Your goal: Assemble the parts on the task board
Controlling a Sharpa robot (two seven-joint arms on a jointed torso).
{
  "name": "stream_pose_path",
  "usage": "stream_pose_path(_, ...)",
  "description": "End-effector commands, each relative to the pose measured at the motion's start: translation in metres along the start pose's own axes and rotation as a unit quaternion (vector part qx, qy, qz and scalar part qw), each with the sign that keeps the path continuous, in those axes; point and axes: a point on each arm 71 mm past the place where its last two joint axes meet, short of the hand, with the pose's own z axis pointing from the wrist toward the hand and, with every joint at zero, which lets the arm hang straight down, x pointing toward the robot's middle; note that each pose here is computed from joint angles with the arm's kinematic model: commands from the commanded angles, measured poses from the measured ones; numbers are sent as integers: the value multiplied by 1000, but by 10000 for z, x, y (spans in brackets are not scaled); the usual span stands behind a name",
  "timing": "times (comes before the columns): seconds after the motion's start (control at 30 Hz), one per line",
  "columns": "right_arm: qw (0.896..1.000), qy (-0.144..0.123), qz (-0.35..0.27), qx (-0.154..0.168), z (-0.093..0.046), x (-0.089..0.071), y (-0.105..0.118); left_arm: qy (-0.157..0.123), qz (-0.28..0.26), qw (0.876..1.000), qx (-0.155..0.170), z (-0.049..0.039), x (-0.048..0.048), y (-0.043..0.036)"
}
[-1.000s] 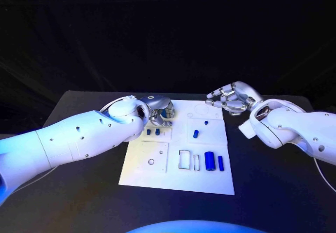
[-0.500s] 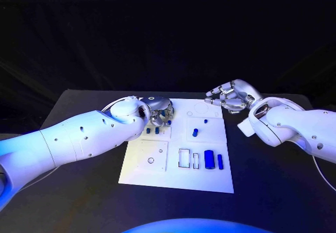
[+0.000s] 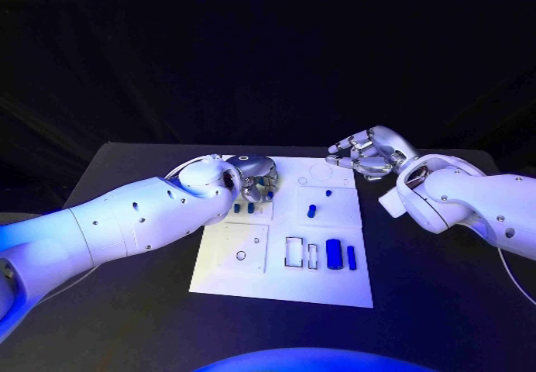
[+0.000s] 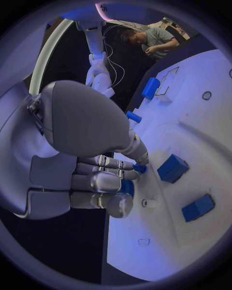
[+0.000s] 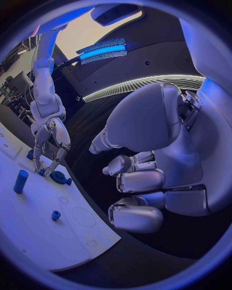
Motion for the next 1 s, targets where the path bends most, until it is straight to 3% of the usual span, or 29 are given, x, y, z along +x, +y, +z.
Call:
stream_pose_path(0.03,1000,2,-4,-7,2,9,12,6,0,1000,9,12,12,-21)
stream_pose_path(0.7,1000,4,-3,-8,10,20,19,22,-8,1000,4,50,50,2)
stream_pose_path(1.0,1000,4,-2,-9,12,20,18,7,-19,1000,5,44,36,26)
